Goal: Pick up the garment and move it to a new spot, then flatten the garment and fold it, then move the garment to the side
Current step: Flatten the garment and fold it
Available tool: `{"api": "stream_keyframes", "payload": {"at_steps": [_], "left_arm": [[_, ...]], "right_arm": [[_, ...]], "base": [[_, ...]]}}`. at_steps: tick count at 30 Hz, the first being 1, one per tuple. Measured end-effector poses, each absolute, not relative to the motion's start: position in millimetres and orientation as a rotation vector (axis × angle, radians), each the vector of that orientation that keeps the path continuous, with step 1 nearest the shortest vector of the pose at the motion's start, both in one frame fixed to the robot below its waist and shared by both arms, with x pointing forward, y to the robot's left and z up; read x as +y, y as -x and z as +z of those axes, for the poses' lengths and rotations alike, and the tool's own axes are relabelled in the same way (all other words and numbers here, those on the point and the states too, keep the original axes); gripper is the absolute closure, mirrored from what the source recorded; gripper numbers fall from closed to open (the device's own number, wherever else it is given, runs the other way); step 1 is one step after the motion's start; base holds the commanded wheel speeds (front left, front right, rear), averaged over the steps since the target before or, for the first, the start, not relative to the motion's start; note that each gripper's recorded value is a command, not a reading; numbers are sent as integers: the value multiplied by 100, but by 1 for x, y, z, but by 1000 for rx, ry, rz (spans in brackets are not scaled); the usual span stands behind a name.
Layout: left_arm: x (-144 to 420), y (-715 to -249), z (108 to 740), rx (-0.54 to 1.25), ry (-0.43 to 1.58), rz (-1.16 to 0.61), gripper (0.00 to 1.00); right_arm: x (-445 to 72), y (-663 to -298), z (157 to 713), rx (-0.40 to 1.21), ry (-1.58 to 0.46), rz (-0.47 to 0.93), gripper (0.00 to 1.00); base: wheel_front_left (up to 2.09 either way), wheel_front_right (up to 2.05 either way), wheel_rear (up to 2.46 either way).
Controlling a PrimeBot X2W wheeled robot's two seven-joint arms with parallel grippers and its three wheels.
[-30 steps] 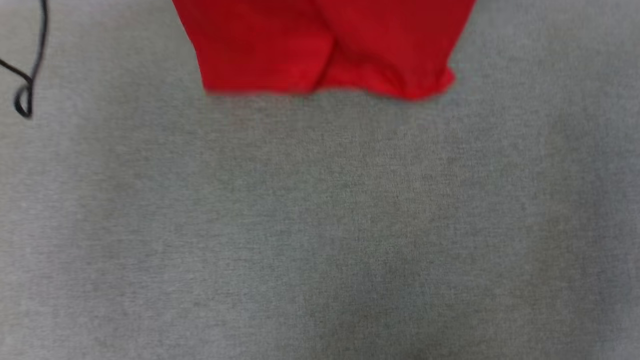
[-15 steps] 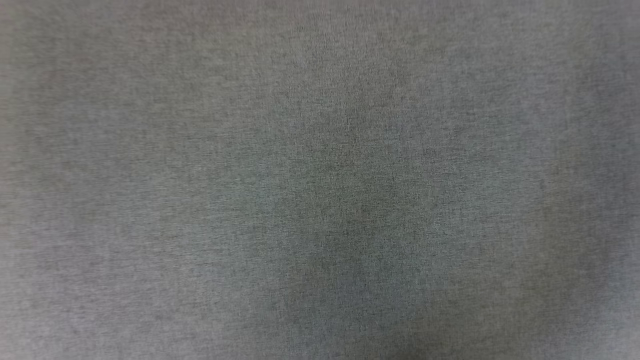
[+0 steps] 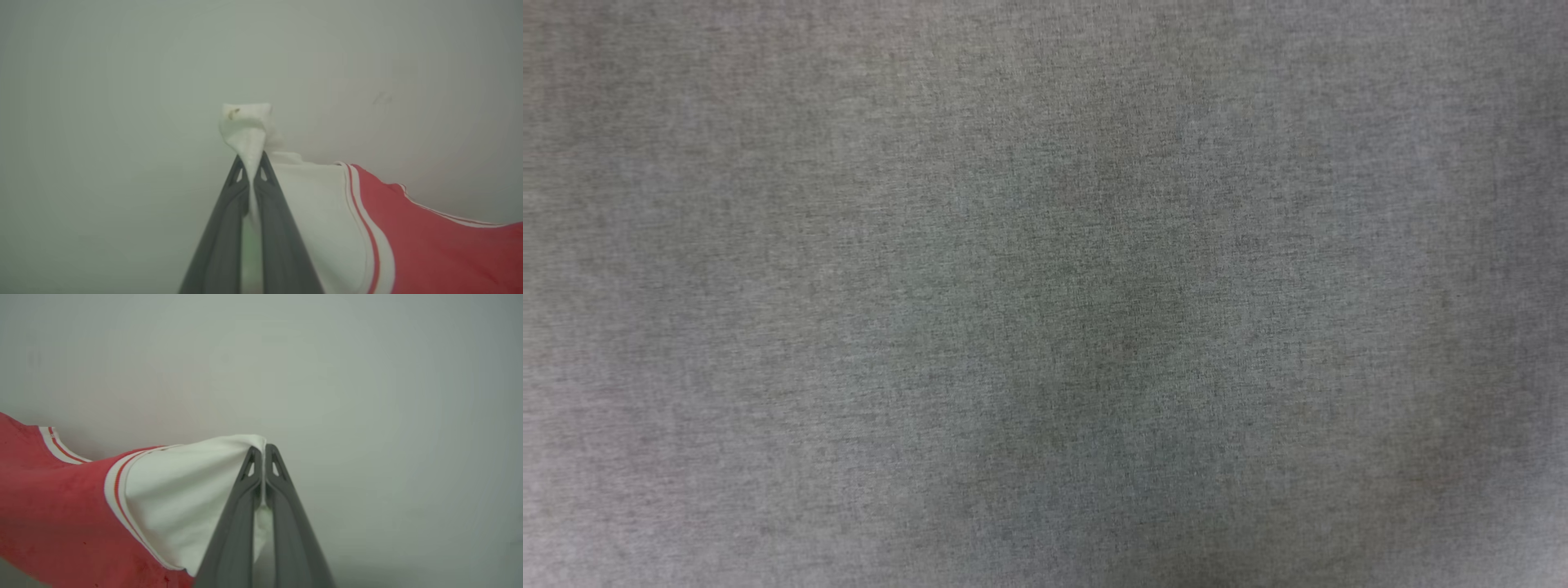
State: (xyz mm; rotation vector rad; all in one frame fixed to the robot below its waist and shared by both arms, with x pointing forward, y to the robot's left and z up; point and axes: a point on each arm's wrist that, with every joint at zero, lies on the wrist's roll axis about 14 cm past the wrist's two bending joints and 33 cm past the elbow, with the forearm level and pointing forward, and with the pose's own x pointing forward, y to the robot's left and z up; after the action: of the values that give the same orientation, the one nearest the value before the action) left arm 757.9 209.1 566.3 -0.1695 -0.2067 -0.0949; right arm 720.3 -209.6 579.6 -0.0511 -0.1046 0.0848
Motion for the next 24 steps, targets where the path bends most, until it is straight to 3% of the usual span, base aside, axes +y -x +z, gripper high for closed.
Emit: {"api": "stream_keyframes", "payload": {"at_steps": [11, 24], "left_arm": [[217, -704, 520, -81, 254, -56, 100], [229, -546, 461, 91, 349, 19, 100]], "right_arm": [[-196, -678, 525, 88, 13, 133, 100], [-212, -553, 488, 245, -95, 132, 100]], "base": [[0, 0, 0], [0, 0, 0]]}}
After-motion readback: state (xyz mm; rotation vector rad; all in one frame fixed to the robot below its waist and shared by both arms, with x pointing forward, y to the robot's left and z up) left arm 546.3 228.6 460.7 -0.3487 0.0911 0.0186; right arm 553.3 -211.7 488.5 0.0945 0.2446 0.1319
